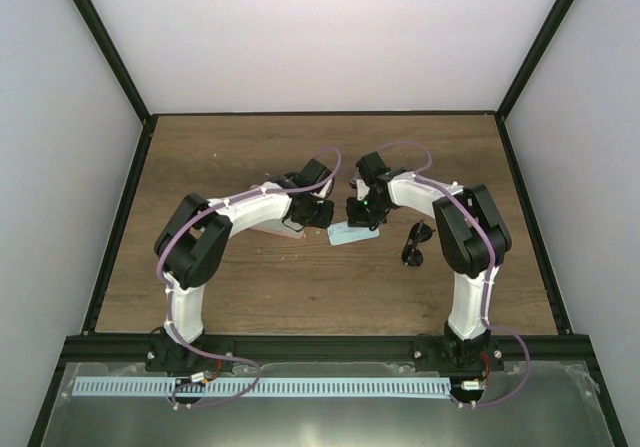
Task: Organize the sunglasses
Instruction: Adjust the glasses cleaning cloth at the center of the board.
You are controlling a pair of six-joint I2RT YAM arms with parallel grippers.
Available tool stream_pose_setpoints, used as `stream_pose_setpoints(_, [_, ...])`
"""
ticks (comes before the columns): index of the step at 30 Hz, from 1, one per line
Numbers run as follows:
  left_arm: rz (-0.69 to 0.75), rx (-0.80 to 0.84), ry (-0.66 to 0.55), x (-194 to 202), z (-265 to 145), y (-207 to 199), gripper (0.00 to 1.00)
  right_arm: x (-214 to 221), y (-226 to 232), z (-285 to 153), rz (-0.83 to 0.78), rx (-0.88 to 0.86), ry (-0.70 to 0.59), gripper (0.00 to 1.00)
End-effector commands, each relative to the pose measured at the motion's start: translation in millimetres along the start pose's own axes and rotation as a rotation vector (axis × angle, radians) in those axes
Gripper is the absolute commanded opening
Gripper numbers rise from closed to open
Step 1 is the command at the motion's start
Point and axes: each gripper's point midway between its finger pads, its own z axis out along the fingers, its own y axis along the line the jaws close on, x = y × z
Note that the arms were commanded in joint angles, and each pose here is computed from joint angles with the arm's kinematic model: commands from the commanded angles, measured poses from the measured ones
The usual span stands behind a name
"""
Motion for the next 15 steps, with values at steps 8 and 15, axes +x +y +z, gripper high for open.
stream_pose_setpoints(8, [-0.010, 0.026, 0.004, 6, -5, -2, 0.29, 12, 10, -9, 0.012, -0.022, 0.007, 0.08])
stream_pose_setpoints(15, [-0.017, 0.035, -0.003, 5, -6, -4, 0.29, 18, 12, -15, 0.016, -0.026, 0.006, 0.08])
